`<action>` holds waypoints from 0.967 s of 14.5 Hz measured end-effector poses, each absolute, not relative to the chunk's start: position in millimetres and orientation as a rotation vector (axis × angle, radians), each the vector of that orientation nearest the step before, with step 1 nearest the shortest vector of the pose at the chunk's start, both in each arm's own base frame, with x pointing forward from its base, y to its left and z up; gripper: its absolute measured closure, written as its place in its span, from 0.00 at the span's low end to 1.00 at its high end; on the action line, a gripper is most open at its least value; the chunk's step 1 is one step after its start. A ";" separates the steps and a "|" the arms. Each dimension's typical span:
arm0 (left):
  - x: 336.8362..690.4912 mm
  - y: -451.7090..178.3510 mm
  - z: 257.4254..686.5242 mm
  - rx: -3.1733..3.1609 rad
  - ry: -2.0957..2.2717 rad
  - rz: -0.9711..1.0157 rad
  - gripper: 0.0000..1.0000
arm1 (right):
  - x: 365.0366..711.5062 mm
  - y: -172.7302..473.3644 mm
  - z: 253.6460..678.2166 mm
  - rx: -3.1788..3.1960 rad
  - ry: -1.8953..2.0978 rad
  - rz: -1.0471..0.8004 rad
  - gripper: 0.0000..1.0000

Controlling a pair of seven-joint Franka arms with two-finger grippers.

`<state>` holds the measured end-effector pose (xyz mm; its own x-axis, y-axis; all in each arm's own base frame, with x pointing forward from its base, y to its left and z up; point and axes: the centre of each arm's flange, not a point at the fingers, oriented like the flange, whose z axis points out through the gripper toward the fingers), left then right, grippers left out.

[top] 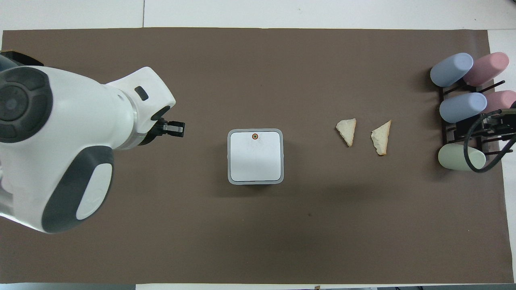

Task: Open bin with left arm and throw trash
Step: 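Grip the bin lid with the left gripper and lift it off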

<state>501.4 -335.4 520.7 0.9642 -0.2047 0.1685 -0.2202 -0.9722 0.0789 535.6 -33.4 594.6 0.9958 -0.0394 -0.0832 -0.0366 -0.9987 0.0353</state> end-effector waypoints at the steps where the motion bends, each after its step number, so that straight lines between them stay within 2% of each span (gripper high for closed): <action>1: 501.3 -348.1 509.1 3.012 -0.323 0.250 0.99 | 535.6 -33.4 594.6 3.105 -0.059 -0.130 0.00; 8: 497.3 -411.9 447.7 2.927 -0.277 0.266 0.99 | 535.6 -33.4 594.6 3.105 -0.059 -0.130 0.00; 14: 495.8 -422.5 428.7 2.931 -0.288 0.256 0.99 | 535.6 -33.4 594.6 3.105 -0.059 -0.130 0.00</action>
<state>495.8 -422.5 428.7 0.9663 -0.1756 0.1880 -0.2076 -0.9640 0.1663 535.6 -33.4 594.6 0.9958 -0.0394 -0.0832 -0.0366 -0.9987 0.0353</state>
